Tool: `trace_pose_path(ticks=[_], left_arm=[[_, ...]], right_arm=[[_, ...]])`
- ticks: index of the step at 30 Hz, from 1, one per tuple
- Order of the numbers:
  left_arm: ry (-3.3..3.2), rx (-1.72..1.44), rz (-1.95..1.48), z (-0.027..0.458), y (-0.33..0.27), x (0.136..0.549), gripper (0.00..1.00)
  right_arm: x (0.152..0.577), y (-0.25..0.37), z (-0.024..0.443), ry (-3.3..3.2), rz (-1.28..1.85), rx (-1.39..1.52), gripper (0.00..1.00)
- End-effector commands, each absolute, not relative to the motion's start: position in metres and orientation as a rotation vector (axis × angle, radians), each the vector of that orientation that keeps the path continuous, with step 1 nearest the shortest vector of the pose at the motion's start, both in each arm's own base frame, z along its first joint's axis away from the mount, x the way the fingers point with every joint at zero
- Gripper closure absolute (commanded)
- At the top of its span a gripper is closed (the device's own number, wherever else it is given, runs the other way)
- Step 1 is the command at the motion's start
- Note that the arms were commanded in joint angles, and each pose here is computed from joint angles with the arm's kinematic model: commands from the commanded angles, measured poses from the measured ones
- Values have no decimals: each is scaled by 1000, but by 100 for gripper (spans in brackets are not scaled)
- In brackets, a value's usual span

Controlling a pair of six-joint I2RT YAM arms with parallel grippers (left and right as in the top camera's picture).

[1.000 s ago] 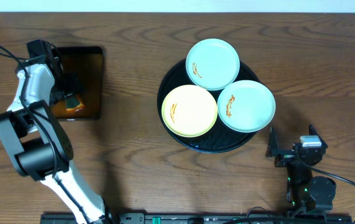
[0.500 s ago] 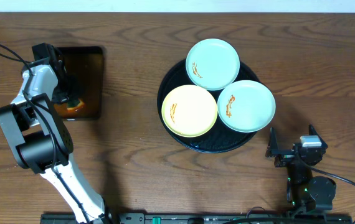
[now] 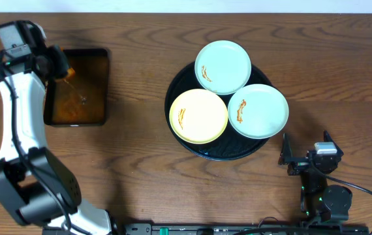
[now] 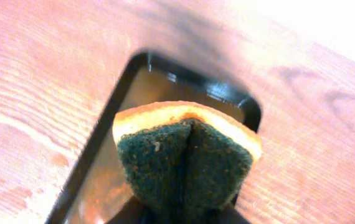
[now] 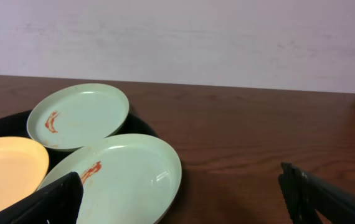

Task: Clean dirty plates on tray and stack at the side
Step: 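Lift the sponge with the left gripper and shake off water over tray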

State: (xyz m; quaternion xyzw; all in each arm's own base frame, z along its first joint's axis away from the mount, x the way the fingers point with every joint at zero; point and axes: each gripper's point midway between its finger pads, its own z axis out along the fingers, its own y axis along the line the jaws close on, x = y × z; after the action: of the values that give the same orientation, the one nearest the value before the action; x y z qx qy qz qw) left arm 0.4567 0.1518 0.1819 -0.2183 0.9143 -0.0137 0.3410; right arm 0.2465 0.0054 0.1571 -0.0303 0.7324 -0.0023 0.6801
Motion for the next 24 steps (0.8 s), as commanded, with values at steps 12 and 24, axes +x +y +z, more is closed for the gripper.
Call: trace_pose_path(ticks=[12,24], left_arm=[[2410,-586,-60,126,159,478,93],[1908,-369,-57,330,142,472,92]], right_arm=[[246,5,156,1646,-12,-75,1],[246,5,156,1646,-11,-75,1]])
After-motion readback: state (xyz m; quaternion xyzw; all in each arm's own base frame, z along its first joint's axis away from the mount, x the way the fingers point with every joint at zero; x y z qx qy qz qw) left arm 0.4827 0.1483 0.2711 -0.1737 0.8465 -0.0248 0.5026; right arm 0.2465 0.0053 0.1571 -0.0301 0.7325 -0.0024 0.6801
